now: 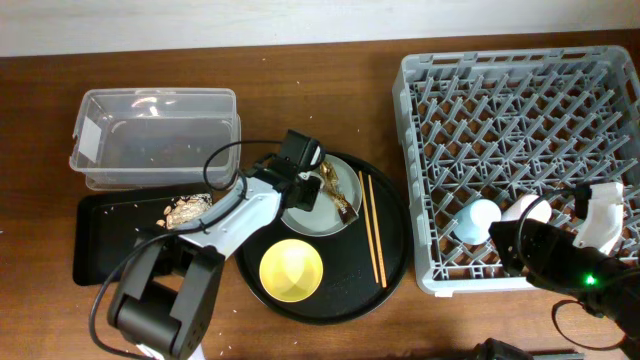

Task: Sort waste into correct bins and load items into the dishwasher rack
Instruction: 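Grasp the tissue and wrapper from the grey plate with the left gripper, then drop the tissue and wrapper into the clear plastic bin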

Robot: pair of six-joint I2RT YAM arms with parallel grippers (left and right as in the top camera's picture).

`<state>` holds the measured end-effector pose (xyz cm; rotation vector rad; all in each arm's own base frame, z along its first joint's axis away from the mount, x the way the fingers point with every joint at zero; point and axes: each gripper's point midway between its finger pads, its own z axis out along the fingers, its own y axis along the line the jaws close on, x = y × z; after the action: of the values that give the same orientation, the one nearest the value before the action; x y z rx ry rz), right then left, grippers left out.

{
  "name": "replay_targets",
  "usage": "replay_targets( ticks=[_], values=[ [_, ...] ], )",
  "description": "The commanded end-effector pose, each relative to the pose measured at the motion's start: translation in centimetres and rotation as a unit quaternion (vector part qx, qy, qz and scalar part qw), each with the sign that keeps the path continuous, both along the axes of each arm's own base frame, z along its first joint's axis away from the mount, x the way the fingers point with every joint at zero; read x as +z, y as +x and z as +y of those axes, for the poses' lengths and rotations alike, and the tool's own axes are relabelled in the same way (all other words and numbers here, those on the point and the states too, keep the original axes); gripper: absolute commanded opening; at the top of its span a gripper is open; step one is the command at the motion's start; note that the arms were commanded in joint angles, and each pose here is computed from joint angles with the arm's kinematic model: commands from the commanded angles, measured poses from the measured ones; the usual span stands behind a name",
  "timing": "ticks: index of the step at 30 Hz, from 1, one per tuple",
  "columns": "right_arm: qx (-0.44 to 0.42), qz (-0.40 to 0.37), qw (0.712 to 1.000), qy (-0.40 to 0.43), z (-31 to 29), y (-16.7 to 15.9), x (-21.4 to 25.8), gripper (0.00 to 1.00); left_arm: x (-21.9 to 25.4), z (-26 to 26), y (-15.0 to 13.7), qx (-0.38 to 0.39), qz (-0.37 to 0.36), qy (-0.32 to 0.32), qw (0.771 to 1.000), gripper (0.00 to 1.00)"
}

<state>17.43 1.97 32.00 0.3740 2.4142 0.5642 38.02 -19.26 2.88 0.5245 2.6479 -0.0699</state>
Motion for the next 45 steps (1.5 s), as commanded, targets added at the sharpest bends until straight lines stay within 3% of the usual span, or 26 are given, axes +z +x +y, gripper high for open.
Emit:
replay_targets(
  ticks=[1,4,7,9,13,14,15,16,17,21,25,29,34,35,36,38,41,45],
  values=[
    [0.01,-0.008,1.0,-0.001,0.3,0.0,0.3,0.81,0.0,-0.1,-0.4,-0.012,0.008,-0.001,1.0,0.01],
    [0.01,-0.008,1.0,-0.001,0.3,0.0,0.3,0.81,3.3,0.6,-0.8,-0.003,0.01,-0.004,1.0,0.0],
    [0.01,-0.008,1.0,-0.001,0.3,0.0,0.3,0.81,12.9,4.2,1.3,0.048,-0.06,-0.029,0.997,0.0],
    [0.01,-0.008,1.0,-0.001,0.3,0.0,0.3,0.81,16.4,8.2,2.8,0.099,-0.113,-0.022,0.988,0.0],
    [0.01,-0.008,1.0,0.0,0.3,0.0,0.3,0.81,15.5,18.0,6.3,0.218,-0.132,-0.007,0.967,0.0],
    [0.01,-0.008,1.0,0.0,0.3,0.0,0.3,0.81,14.7,18.7,6.9,0.225,-0.13,-0.008,0.966,0.21],
    [0.01,-0.007,1.0,0.0,0.3,0.0,0.3,0.81,14.0,19.0,7.2,0.228,-0.125,-0.003,0.966,0.5],
    [0.01,-0.005,1.0,0.001,0.4,-0.1,0.2,0.81,14.0,19.1,7.3,0.231,-0.127,0.0,0.965,0.68],
    [0.01,-0.003,1.0,0.002,0.4,-0.2,0.2,0.81,14.3,19.0,7.5,0.23,-0.133,-0.004,0.964,0.99],
    [0.01,-0.002,1.0,0.002,0.4,-0.2,0.2,0.81,13.8,12.6,5.8,0.141,-0.069,-0.105,0.982,0.99],
    [0.009,-0.001,1.0,0.001,0.4,-0.2,0.1,0.81,11.6,1.2,1.0,0.007,0.007,-0.129,0.992,0.89],
    [0.009,-0.001,1.0,0.001,0.4,-0.2,0.1,0.81,5.6,-4.9,-1.3,0.049,0.046,-0.076,0.995,0.84],
    [0.009,-0.001,1.0,0.001,0.4,-0.2,0.1,0.81,-1.7,-7.1,-1.4,0.094,0.095,-0.072,0.988,0.6],
    [0.009,-0.001,1.0,0.001,0.4,-0.2,0.1,0.81,-2.4,-7.0,-1.8,0.093,0.108,-0.068,0.987,0.38],
    [0.009,-0.001,1.0,0.001,0.4,-0.2,0.1,0.81,-2.3,-7.3,-2.2,0.089,0.118,-0.075,0.986,0.16],
    [0.009,-0.001,1.0,0.001,0.4,-0.2,0.1,0.81,-0.7,-7.6,-2.2,0.085,0.118,-0.085,0.986,0.0],
    [0.009,-0.001,1.0,0.001,0.4,-0.2,0.1,0.81,6.4,-6.4,-0.8,0.074,0.073,-0.099,0.99,0.0],
    [0.009,0.0,1.0,0.002,0.4,-0.3,0.1,0.81,16.1,3.6,2.9,0.174,-0.055,-0.062,0.981,0.0]
  ],
)
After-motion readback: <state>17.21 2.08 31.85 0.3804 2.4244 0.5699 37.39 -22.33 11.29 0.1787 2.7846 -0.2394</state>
